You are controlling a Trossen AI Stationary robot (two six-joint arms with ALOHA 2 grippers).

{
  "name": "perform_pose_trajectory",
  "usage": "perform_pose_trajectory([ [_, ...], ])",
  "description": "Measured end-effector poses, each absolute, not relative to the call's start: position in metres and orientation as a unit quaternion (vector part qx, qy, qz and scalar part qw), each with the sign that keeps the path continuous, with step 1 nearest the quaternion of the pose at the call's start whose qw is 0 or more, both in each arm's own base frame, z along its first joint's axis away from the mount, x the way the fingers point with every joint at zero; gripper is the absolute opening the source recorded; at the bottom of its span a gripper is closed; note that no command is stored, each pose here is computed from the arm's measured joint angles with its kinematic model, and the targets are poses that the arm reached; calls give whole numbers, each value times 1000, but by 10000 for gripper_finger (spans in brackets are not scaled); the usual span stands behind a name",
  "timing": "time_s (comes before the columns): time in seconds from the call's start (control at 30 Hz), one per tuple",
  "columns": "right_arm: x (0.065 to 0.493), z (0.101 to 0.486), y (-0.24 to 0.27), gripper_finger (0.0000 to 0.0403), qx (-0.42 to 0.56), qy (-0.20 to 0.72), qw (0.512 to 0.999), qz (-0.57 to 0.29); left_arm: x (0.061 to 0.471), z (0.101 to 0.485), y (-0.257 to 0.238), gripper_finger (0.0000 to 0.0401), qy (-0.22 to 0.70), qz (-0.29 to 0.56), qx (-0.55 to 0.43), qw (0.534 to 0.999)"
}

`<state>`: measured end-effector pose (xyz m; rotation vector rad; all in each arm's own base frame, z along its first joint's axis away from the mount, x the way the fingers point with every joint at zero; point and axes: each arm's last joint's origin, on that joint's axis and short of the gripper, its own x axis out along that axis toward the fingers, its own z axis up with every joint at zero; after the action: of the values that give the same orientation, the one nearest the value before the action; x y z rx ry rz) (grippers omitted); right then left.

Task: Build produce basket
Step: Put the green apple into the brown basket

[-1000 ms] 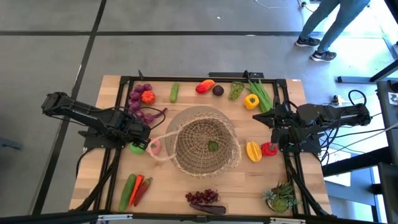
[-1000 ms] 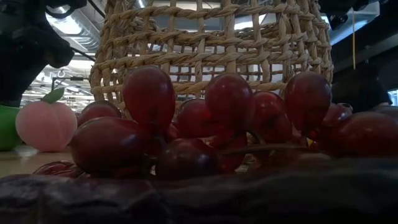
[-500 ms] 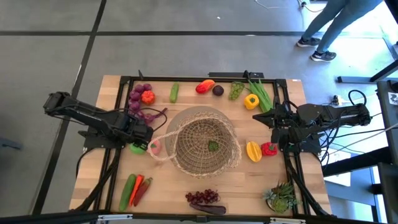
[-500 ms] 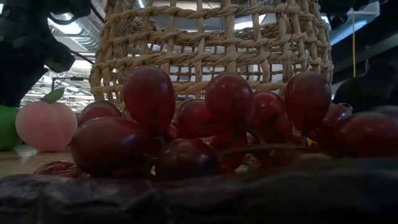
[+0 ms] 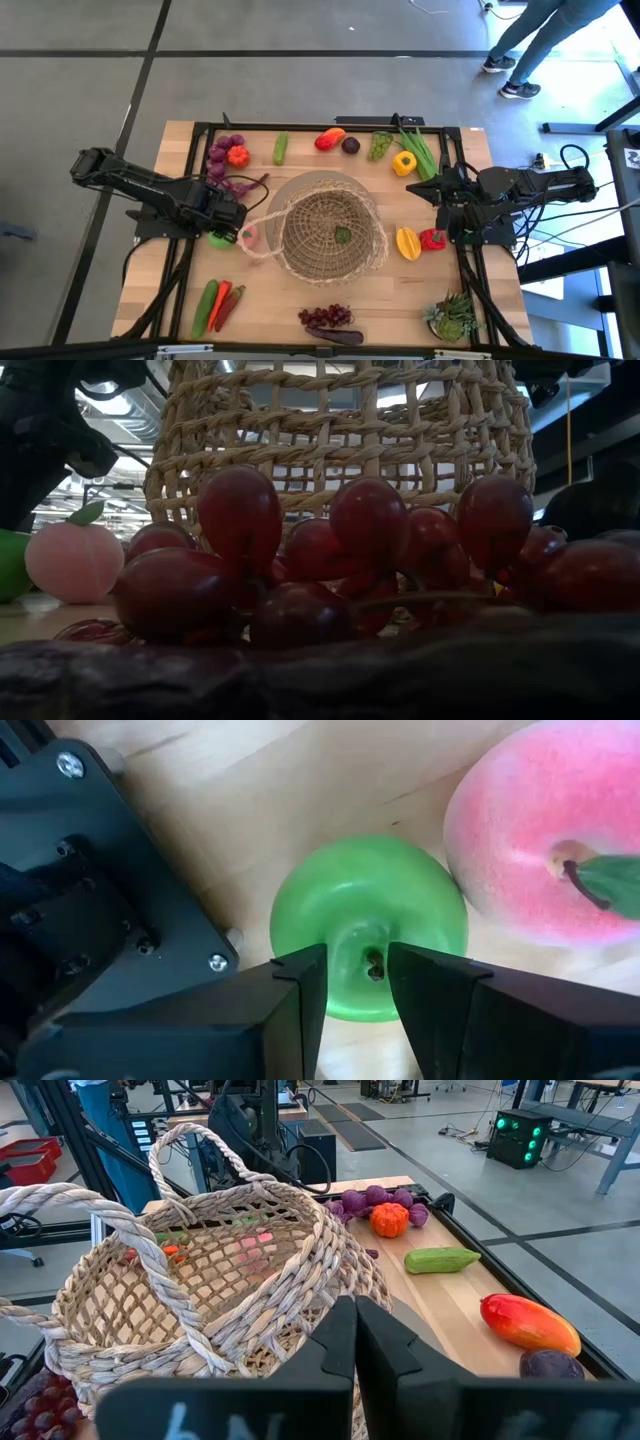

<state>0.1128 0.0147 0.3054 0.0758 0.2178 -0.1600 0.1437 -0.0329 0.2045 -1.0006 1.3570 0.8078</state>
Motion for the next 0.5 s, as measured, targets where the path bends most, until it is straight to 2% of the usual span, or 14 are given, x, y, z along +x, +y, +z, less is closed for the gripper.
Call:
perform_pose_trajectory([
  [0.5, 113, 305, 15, 0, 38, 109, 990, -80, 144, 205, -33, 32, 585, 347, -431, 593],
])
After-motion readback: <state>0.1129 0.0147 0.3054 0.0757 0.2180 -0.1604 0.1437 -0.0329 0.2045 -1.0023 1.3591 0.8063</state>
